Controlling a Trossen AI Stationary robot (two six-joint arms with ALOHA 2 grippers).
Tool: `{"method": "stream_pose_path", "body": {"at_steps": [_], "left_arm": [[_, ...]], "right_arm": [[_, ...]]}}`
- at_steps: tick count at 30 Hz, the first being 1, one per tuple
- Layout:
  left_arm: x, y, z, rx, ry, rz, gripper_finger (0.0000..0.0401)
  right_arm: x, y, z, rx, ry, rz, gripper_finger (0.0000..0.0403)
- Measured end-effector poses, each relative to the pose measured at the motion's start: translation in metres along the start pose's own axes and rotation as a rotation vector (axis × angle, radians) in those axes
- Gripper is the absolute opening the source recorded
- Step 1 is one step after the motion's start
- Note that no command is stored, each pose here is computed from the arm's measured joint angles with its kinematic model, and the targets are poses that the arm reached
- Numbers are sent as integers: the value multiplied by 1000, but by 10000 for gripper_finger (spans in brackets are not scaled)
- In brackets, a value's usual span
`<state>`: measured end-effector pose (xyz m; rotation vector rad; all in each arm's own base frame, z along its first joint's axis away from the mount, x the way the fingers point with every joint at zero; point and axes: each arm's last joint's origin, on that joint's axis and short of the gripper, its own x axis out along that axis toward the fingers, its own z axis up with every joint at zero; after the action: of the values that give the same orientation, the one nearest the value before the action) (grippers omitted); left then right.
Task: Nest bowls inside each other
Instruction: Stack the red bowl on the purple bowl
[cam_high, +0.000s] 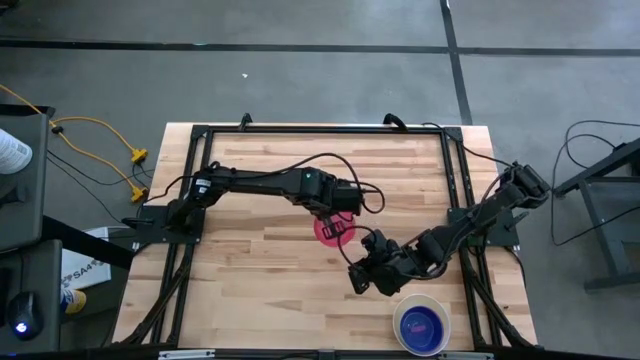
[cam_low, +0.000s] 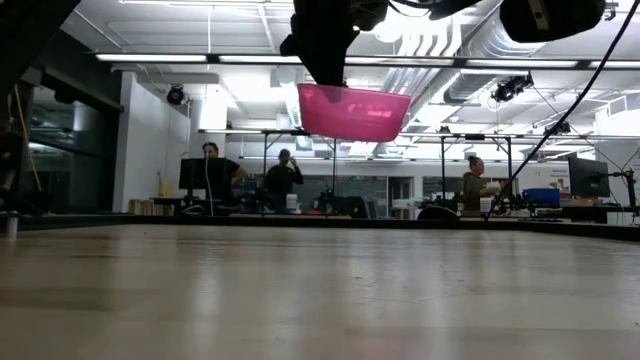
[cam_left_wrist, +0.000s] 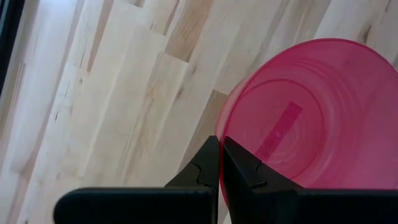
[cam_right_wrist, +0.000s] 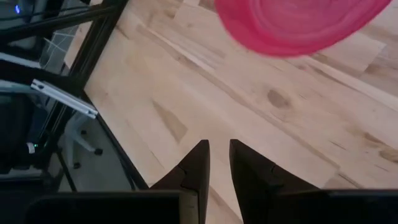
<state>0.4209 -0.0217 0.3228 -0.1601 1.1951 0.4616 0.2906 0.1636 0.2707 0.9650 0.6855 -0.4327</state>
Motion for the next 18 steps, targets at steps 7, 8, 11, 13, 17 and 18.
{"method": "stream_pose_path", "body": {"at_steps": [7, 8, 11, 13, 17, 18], "left_arm": [[-1, -2, -3, 14, 17, 6, 1], [-1, -2, -4, 17, 26, 10, 1], [-2, -5, -6, 26, 28, 8, 1], [-3, -8, -8, 35, 26, 7, 1], [-7, -17, -12, 59, 4, 28, 1], [-9, -18, -12, 64, -1, 30, 1]], "right_arm": [[-4, 0, -9, -13, -3, -5, 55], [-5, 0, -10, -10, 0, -7, 55], [-6, -2, -14, -21, 8, -19, 55], [-7, -3, -15, -19, 7, -29, 55], [-6, -4, -14, -7, 3, -39, 55], [-6, -4, -14, -5, 3, -39, 55]]}}
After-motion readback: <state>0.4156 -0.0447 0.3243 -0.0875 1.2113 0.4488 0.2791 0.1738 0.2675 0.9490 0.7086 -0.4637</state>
